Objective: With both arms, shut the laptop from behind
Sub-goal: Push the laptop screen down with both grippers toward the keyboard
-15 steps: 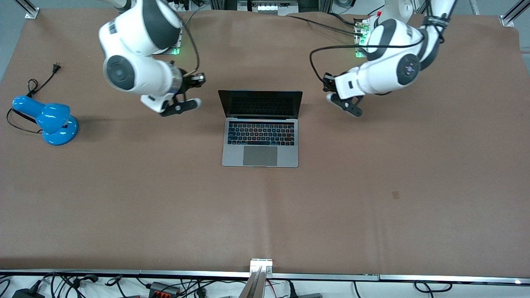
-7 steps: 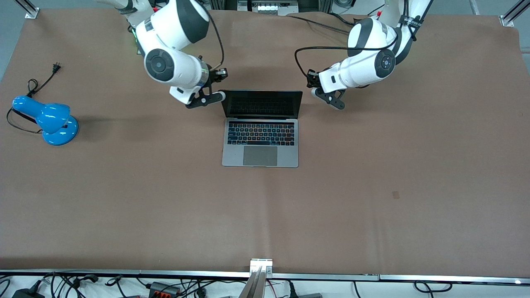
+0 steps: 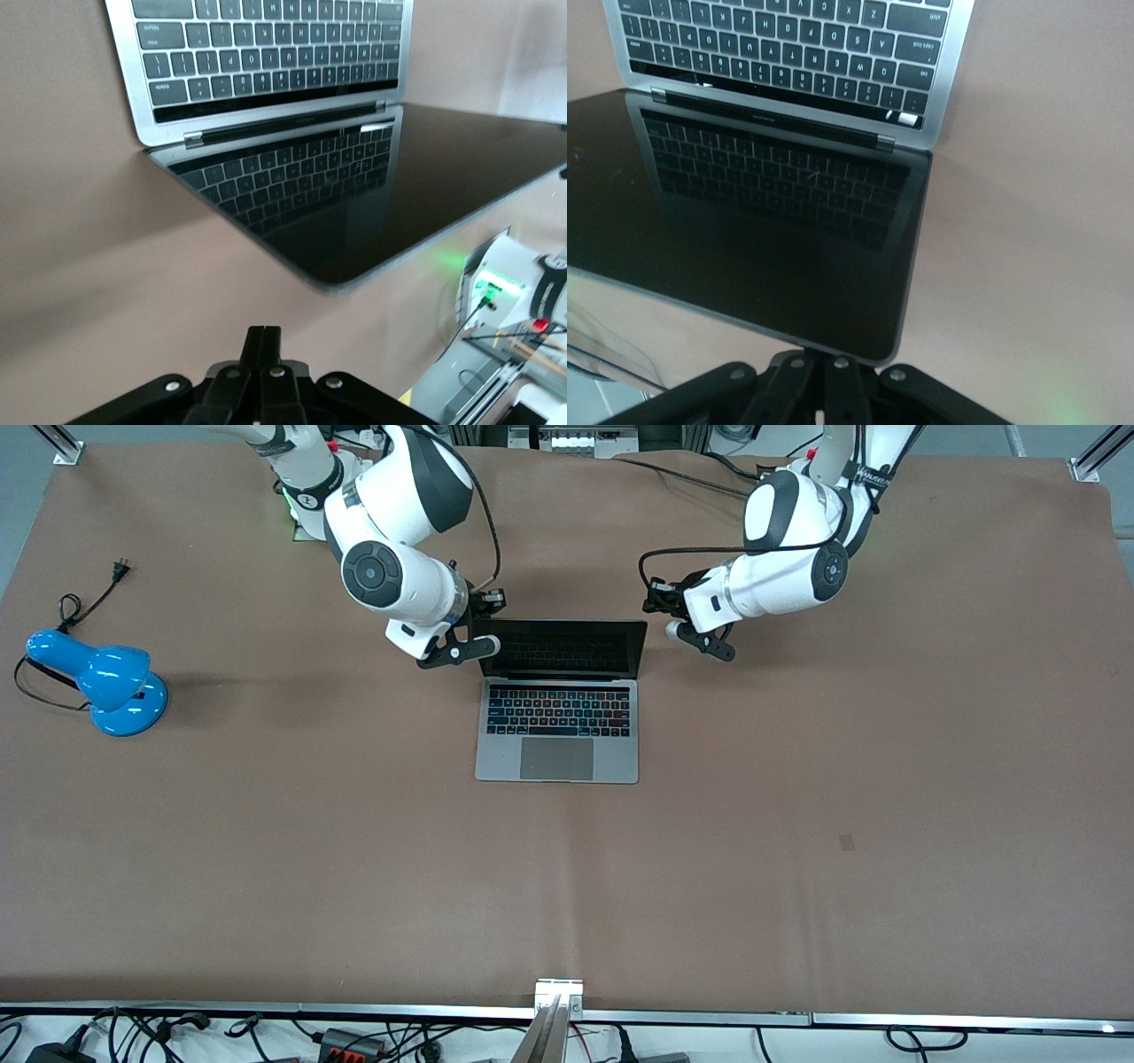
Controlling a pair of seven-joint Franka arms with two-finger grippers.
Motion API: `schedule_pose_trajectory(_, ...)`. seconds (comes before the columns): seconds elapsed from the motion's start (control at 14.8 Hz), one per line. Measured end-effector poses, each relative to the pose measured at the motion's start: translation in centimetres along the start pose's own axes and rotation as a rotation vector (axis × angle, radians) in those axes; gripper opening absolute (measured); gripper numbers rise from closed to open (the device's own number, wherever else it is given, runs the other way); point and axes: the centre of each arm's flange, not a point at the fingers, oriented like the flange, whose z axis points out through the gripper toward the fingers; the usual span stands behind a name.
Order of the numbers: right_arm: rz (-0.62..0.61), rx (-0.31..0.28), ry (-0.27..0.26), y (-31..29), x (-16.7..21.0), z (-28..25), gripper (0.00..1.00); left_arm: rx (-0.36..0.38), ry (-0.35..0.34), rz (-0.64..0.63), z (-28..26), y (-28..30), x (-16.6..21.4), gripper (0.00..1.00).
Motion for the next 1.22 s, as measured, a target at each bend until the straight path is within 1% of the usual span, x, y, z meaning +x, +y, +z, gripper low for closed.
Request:
schedule_pose_trajectory(0.14,0.002,0.005,0.017,0.0,0.2,-0.1,0.01,-0.026,0.018,-0.041,0.4,-0.1,0.3,0.01)
schedule_pose_trajectory(0.34,0.006,0.009,0.034,0.0,0.6,-0.4,0.01,-0.017,0.04,-0.055,1.9,0.1,0.6,0.01)
schedule_pose_trajectory(0.47,0.007,0.012,0.041,0.0,0.9,-0.5,0.01,-0.025,0.044,-0.06,2.4,0.2,1.1,0.01)
schedule_pose_trajectory(1.01,0.014,0.021,0.075,-0.3,3.2,-1.1,0.01,-0.08,0.075,-0.058,1.2,1.7,4.1,0.01)
schedule_pose_trajectory(1.22,0.017,0.026,0.097,-0.3,4.1,-1.3,0.01,-0.089,0.107,-0.068,0.8,1.5,5.2,0.01)
